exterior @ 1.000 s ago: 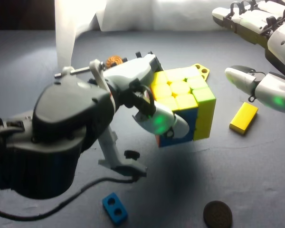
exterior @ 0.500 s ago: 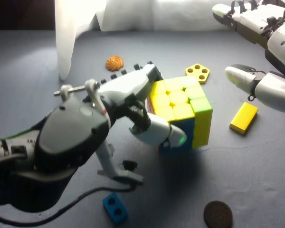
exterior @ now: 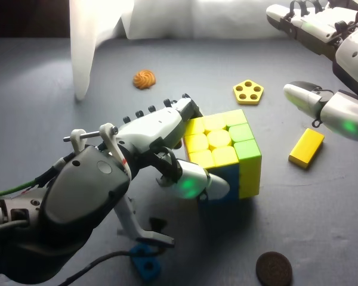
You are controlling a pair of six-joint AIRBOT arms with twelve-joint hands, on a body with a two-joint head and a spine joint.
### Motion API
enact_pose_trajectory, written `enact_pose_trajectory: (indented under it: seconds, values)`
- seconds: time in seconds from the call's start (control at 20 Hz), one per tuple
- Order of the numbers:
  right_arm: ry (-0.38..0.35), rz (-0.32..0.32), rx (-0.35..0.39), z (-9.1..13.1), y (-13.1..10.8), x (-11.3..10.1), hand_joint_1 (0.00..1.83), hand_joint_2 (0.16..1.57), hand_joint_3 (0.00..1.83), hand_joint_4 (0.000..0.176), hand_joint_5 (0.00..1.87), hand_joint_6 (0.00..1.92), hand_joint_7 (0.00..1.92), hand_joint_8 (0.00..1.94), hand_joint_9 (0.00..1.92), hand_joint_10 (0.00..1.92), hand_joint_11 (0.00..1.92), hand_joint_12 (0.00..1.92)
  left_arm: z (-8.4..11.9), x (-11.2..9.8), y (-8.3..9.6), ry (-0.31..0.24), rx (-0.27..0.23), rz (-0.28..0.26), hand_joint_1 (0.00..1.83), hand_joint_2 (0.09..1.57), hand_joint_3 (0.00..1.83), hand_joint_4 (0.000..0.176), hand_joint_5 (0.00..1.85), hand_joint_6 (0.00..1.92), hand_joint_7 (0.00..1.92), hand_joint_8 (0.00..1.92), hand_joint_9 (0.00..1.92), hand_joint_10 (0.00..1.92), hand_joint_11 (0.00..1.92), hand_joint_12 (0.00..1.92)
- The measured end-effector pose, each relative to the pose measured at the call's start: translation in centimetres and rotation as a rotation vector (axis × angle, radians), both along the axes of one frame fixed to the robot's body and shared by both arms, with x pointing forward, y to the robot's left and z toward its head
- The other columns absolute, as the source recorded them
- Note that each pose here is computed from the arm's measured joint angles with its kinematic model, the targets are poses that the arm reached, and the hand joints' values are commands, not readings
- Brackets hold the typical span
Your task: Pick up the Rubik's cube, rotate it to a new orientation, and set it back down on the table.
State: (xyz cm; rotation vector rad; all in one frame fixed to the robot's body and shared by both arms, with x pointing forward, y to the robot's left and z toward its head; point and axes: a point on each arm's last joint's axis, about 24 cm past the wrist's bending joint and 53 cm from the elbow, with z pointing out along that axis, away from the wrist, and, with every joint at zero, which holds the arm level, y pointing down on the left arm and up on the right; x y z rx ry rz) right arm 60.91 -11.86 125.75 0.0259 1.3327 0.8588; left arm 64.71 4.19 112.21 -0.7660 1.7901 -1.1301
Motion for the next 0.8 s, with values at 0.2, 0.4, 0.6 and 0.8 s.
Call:
enact_pose_trajectory:
  seconds: [0.2, 0.4, 0.6, 0.8]
  values:
    - [0.000, 0.002, 0.000, -0.03, 0.10, -0.03, 0.26, 1.39, 0.00, 0.000, 0.14, 0.00, 0.34, 0.00, 0.39, 0.09, 0.00, 1.25, 0.22, 0.29, 0.38, -0.014, 0.005, 0.014, 0.59, 1.01, 0.00, 0.021, 0.01, 0.00, 0.16, 0.00, 0.23, 0.05, 0.00, 0.91]
    - [0.000, 0.002, 0.000, -0.03, 0.10, -0.03, 0.28, 1.38, 0.00, 0.000, 0.16, 0.01, 0.36, 0.01, 0.41, 0.09, 0.00, 1.28, -0.35, 0.11, 0.39, 0.009, 0.004, 0.013, 0.47, 0.96, 0.00, 0.020, 0.00, 0.00, 0.00, 0.00, 0.06, 0.00, 0.00, 0.58]
    - [0.000, 0.002, 0.000, -0.04, 0.10, -0.03, 0.29, 1.38, 0.00, 0.000, 0.17, 0.01, 0.35, 0.01, 0.40, 0.09, 0.00, 1.27, -0.22, 0.03, 0.40, 0.011, 0.004, 0.007, 0.48, 0.88, 0.00, 0.061, 0.00, 0.00, 0.00, 0.00, 0.00, 0.00, 0.00, 0.19]
    - [-0.002, 0.004, -0.002, -0.01, 0.14, -0.05, 0.28, 1.38, 0.00, 0.000, 0.14, 0.00, 0.31, 0.00, 0.37, 0.07, 0.00, 1.29, 0.40, 0.04, 0.55, 0.007, -0.002, 0.009, 0.46, 0.86, 0.00, 0.083, 0.00, 0.00, 0.00, 0.00, 0.00, 0.00, 0.00, 0.02]
